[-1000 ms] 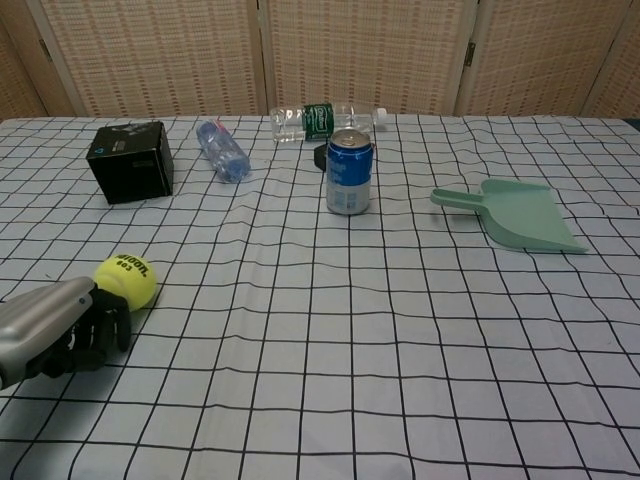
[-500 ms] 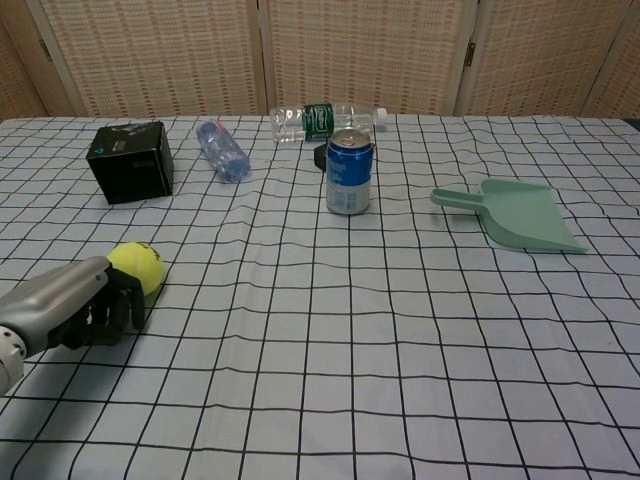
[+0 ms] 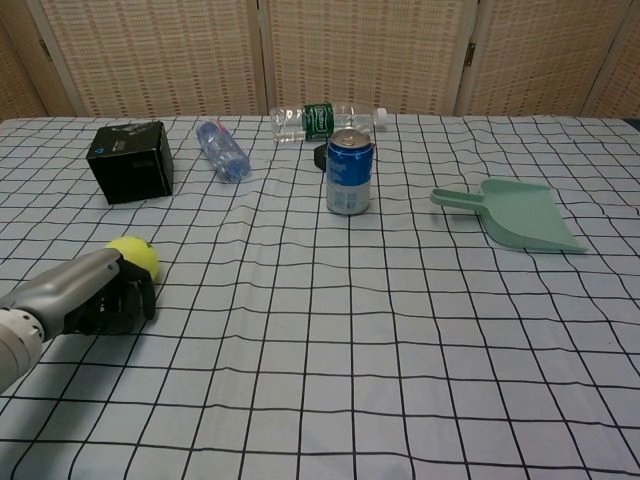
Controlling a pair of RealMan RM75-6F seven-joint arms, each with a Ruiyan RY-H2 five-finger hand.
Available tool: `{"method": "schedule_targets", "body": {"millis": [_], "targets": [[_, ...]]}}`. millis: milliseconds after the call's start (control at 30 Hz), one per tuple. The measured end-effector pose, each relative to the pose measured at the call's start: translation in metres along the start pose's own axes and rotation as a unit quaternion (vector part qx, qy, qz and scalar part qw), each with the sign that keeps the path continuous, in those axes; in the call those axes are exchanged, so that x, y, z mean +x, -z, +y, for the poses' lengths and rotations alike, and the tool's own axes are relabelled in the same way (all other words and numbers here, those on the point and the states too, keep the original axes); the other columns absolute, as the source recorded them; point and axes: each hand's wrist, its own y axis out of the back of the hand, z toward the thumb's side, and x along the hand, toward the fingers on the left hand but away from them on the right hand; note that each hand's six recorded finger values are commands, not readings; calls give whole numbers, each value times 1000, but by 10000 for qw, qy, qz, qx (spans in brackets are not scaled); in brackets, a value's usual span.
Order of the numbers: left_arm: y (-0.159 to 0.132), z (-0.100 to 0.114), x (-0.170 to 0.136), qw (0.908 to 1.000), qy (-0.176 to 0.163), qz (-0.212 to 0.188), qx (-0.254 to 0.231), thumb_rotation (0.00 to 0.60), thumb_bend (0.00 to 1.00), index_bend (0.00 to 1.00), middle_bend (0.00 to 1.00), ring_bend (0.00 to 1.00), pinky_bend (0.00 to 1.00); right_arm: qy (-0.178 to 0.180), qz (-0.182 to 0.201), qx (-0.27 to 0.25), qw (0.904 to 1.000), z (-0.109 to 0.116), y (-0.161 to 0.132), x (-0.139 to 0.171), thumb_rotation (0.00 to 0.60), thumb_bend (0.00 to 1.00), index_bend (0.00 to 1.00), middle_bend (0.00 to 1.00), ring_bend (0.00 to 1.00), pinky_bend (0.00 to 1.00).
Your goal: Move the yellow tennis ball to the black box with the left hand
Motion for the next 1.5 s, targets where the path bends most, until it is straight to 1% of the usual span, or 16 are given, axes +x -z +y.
{"method": "schedule_targets", "body": {"millis": [67, 200, 367, 533, 800, 1033, 1200, 1500], "targets": [[0, 0, 2, 10000, -2, -8, 29, 600, 831, 574, 654, 659, 869, -5, 6, -2, 10000, 0, 0, 0, 600, 158, 0, 0, 0, 0], [2, 0, 13, 9996, 38, -96, 280, 600, 831, 574, 654, 659, 869, 11, 17, -5, 10000, 0, -1, 0, 600, 159, 0, 0, 0, 0], [0, 5, 25, 9982, -5, -240, 556, 600, 831, 574, 654, 659, 869, 15, 7, 3, 10000, 0, 0, 0, 600, 159, 0, 0, 0, 0], [-2, 13, 37, 9945, -101, -398, 966, 600, 832, 575, 654, 659, 869, 14, -1, 1, 10000, 1, 0, 0, 600, 159, 0, 0, 0, 0], [3, 19, 52, 9891, -138, -437, 1397, 600, 831, 577, 655, 660, 869, 4, -8, 14, 10000, 0, 0, 0, 600, 159, 0, 0, 0, 0], [-4, 26, 64, 9865, -247, -487, 1542, 600, 829, 578, 655, 659, 869, -22, -39, 35, 10000, -2, 2, -1, 600, 158, 0, 0, 0, 0], [-10, 29, 69, 9869, -302, -503, 1505, 600, 828, 578, 655, 659, 869, -12, -51, 32, 10000, -1, 3, -2, 600, 159, 0, 0, 0, 0], [-17, 29, 78, 9854, -319, -515, 1590, 600, 828, 579, 655, 660, 869, -18, -65, 27, 10000, -1, 3, -2, 600, 159, 0, 0, 0, 0]]}}
